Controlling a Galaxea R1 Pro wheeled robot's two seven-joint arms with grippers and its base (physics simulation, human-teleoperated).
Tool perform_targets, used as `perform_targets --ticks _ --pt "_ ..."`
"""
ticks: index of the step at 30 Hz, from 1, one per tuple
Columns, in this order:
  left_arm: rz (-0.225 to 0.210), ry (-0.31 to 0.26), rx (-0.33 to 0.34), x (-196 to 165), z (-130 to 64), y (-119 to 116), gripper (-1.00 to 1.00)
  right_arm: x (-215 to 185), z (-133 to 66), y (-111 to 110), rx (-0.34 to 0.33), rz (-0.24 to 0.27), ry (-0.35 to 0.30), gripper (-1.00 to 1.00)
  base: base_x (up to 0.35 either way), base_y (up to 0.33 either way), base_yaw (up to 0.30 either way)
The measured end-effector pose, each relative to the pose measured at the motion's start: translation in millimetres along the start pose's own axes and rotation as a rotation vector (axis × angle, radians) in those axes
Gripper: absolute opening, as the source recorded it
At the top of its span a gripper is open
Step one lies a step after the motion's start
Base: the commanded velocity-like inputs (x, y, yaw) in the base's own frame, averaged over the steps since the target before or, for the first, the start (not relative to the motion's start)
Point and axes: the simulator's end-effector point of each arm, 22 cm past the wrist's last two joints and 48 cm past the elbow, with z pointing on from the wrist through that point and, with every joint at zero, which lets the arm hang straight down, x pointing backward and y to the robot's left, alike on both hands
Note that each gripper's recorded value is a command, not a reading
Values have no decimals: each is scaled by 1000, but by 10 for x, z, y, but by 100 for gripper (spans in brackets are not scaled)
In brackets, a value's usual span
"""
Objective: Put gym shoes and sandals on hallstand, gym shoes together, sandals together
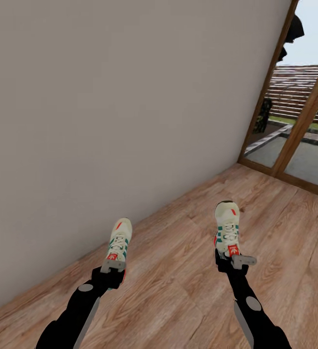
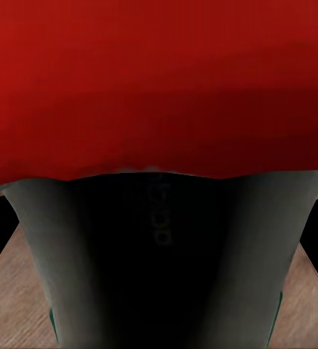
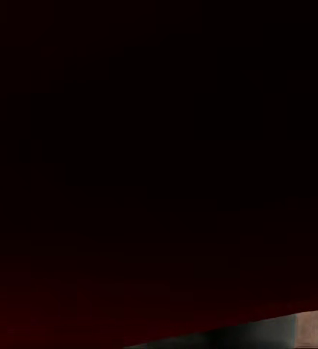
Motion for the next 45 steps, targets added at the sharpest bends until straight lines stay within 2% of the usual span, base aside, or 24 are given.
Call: perform_targets --ticks 17,45 --pt "0 0 2 -263 -209 11 -100 -333 -43 9 0 0 0 -100 0 0 -300" --pt "1 0 3 -263 -209 5 -100 -333 -43 6 0 0 1 -100 0 0 -300"
